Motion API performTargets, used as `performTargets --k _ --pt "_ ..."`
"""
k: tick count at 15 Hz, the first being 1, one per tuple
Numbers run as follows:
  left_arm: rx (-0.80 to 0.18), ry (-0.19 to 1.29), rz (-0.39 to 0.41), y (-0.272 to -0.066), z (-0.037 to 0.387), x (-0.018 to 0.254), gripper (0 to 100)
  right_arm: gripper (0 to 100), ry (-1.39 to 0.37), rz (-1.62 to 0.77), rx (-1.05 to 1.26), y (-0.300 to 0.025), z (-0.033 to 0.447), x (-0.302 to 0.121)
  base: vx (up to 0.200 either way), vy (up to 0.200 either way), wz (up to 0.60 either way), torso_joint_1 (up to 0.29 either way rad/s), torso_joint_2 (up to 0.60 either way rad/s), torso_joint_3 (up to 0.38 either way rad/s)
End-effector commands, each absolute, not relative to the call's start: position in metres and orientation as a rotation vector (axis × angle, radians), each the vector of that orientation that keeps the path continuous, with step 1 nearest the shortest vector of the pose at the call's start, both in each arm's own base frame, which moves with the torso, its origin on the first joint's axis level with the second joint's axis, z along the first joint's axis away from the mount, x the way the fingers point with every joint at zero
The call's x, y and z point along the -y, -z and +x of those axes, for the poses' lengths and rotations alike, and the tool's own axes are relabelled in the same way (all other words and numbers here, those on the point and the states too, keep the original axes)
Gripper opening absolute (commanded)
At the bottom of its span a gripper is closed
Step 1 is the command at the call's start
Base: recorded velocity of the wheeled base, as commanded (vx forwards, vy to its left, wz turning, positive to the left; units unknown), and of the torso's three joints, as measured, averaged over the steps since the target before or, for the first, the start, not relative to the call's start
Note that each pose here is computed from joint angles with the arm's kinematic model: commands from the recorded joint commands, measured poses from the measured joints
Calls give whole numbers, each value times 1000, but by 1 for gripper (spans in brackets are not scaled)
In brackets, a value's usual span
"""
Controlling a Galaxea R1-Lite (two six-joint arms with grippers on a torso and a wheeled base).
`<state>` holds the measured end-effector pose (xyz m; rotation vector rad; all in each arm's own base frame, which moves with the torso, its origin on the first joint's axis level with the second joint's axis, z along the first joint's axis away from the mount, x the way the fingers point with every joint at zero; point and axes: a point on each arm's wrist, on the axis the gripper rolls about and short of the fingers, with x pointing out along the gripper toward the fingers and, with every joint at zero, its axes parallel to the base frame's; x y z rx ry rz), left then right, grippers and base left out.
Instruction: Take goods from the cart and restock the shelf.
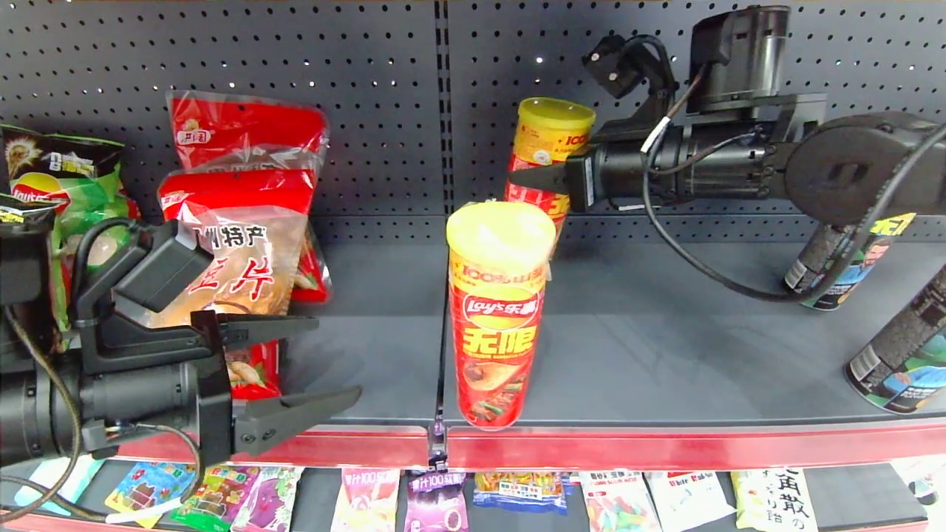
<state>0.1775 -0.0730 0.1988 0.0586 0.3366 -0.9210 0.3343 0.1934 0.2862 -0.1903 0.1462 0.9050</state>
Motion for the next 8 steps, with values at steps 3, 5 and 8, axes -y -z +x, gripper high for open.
performTargets --k 3,5,8 --pt "-323 888 55 -201 177 66 100 0 -925 -199 -189 -268 344 -207 0 0 0 0 0 0" --pt "-324 888 56 -201 177 66 100 0 -926 -200 -196 -266 343 -208 0 0 0 0 0 0" --pt "-329 888 55 -199 176 66 100 0 -926 -199 -200 -265 343 -208 0 0 0 0 0 0"
